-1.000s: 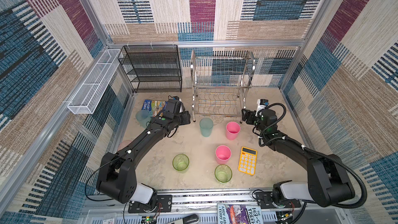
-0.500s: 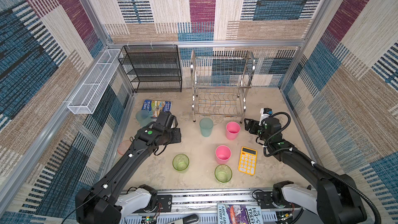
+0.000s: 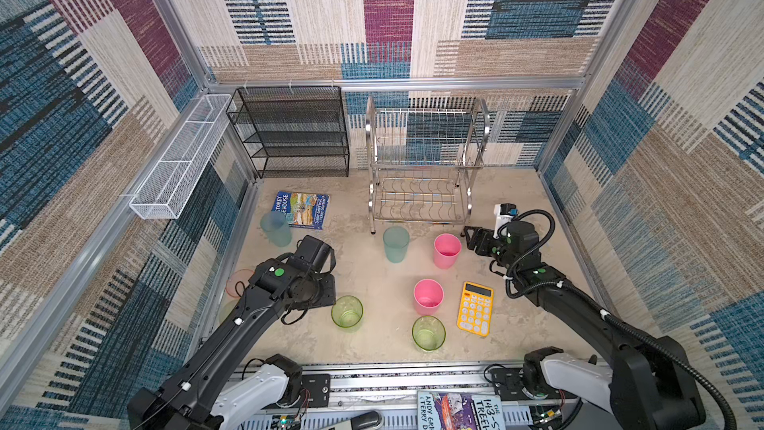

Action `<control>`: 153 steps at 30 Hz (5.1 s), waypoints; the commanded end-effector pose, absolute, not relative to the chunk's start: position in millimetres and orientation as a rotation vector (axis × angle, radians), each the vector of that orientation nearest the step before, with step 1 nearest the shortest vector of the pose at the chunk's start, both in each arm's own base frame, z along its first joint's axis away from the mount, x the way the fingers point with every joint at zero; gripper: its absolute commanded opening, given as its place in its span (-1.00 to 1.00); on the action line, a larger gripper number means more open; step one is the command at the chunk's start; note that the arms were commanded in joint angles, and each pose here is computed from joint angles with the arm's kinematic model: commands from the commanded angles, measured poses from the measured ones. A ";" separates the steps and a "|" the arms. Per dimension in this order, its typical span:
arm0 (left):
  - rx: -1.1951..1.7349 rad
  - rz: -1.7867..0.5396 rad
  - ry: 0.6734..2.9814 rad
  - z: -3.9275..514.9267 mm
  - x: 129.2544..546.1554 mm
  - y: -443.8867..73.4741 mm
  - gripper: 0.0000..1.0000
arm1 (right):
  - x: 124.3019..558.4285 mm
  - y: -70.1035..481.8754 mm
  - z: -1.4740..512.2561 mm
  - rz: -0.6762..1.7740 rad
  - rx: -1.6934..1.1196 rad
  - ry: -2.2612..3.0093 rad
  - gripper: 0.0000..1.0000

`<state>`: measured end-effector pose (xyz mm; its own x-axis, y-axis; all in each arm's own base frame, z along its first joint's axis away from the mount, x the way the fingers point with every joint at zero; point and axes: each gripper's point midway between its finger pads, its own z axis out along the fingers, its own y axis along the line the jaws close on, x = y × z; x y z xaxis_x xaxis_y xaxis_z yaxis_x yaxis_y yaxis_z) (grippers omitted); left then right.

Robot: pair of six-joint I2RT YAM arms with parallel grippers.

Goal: Load the cups into the dish rack
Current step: 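Close the left gripper on the light green cup's rim, then lift the green cup with left gripper toward the right gripper while right gripper approaches, then close the right gripper on the green cup while left gripper opens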

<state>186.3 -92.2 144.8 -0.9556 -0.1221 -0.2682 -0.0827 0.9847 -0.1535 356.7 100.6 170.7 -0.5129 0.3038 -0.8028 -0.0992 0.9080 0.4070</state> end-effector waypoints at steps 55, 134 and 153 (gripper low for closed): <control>-0.191 -0.211 2.829 106.3 189.5 -121.2 -0.99 | 358.3 115.6 204.3 0.567 0.066 2.005 0.53; -0.015 -1.399 1.825 275.6 340.9 -310.5 -0.96 | 346.2 202.7 284.6 1.649 0.864 1.720 0.64; 0.042 -1.478 1.806 266.3 340.3 -341.3 -0.94 | 357.4 211.0 279.8 1.674 0.897 1.725 0.64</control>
<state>340.7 -337.1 247.5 -0.7147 -0.4148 -0.5631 0.4344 0.3677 -0.8222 356.5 209.7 266.6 -0.6123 0.7893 0.0468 0.1097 0.0262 0.9936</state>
